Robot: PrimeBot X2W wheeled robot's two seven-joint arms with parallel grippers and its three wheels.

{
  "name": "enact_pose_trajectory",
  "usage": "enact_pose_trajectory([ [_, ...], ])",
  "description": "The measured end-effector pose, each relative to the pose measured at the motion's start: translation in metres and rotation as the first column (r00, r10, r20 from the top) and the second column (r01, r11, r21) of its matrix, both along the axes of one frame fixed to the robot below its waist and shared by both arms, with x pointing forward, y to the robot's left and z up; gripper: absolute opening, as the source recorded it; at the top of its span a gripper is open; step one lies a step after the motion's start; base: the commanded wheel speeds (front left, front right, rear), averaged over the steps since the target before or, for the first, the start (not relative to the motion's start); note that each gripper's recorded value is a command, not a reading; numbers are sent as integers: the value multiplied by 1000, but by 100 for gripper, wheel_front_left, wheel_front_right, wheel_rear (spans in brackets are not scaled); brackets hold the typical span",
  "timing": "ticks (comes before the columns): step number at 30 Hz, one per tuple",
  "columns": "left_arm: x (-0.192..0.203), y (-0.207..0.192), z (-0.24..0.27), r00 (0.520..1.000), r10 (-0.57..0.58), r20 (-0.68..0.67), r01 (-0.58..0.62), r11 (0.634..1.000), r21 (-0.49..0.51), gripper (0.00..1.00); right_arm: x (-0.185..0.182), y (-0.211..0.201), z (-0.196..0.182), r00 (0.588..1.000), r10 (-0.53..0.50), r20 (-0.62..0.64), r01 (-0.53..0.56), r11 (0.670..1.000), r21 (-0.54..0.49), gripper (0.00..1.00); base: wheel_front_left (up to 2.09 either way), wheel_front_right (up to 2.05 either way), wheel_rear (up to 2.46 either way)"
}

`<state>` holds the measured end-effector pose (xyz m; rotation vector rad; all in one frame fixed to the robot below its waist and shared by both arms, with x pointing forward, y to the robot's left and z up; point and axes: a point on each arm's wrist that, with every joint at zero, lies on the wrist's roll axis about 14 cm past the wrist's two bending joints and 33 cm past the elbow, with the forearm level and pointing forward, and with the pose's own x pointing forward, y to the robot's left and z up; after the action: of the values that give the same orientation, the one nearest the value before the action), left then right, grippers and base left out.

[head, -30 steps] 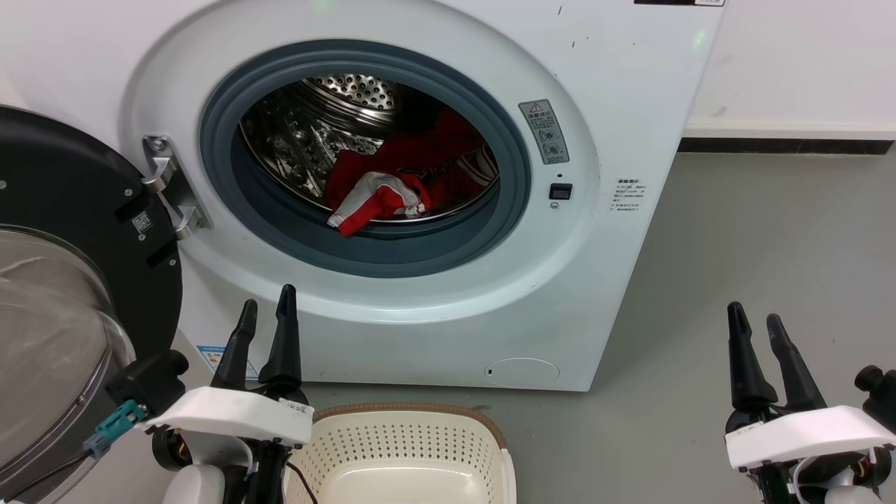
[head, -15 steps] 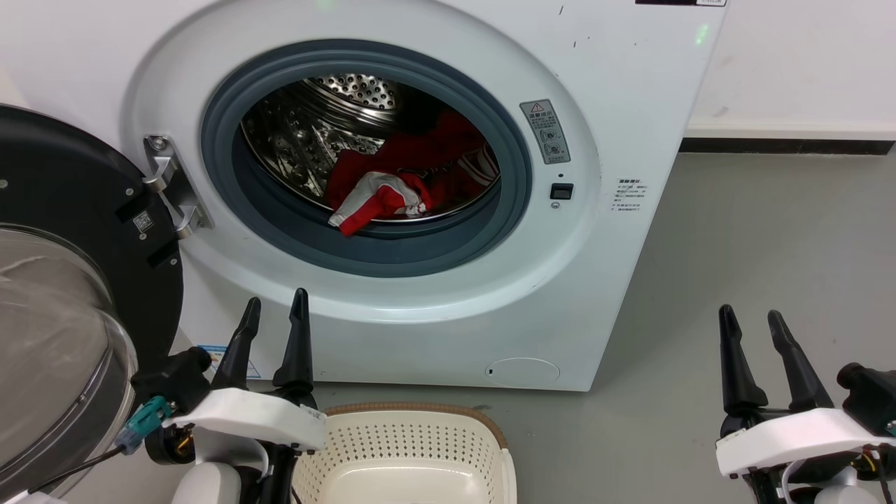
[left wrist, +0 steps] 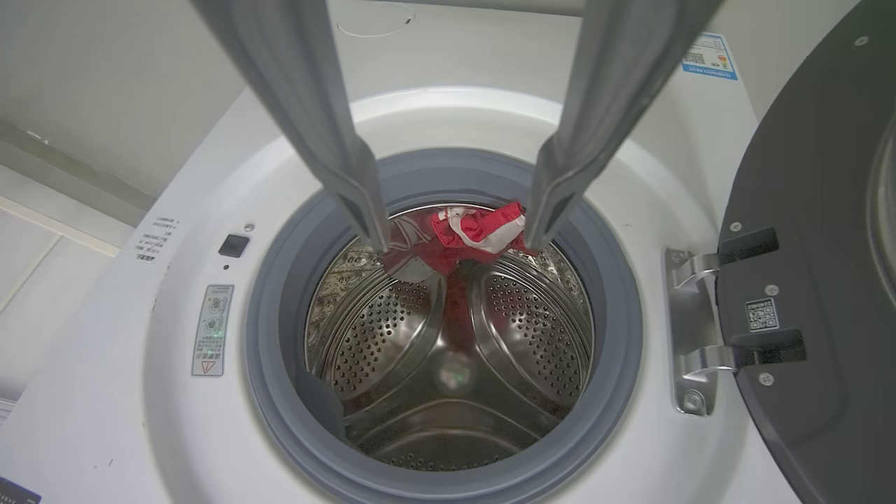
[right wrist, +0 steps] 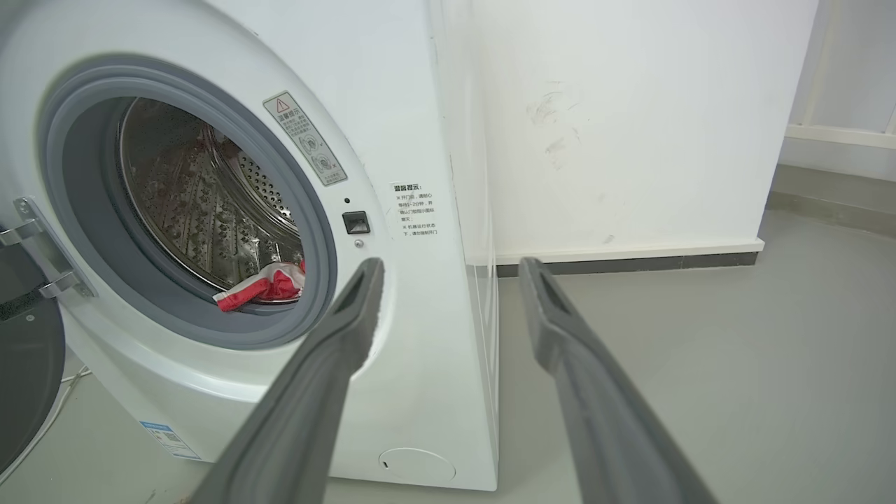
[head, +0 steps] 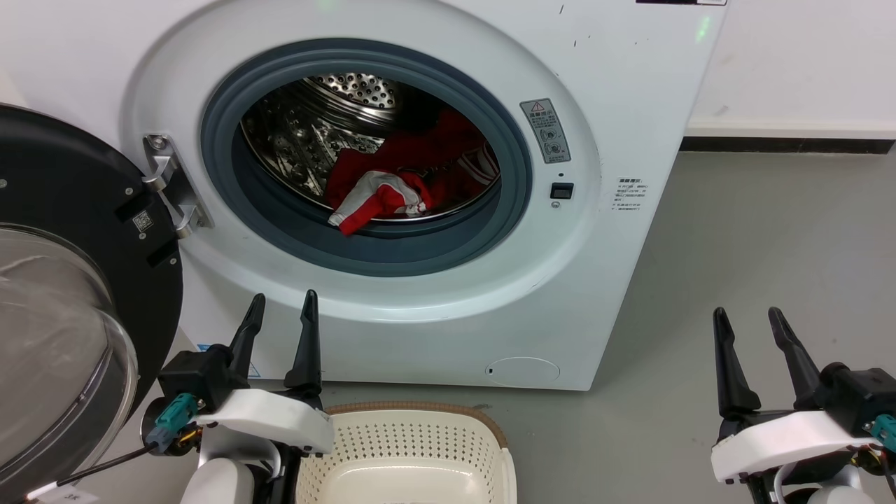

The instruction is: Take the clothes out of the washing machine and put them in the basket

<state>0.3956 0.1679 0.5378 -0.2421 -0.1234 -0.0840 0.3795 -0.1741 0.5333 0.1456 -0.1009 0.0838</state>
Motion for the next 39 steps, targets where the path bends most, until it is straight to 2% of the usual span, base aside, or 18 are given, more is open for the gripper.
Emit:
enact_pose_trajectory([
  [23,1,-3,-2,1000,-2,26,-3,982,190,100,-1,4,-3,1000,10,-7,-11,982,-186,100,0,0,0],
  [39,2,-3,-4,999,-3,37,-6,970,244,100,-1,5,-6,1000,14,-7,-15,969,-245,100,0,0,0],
])
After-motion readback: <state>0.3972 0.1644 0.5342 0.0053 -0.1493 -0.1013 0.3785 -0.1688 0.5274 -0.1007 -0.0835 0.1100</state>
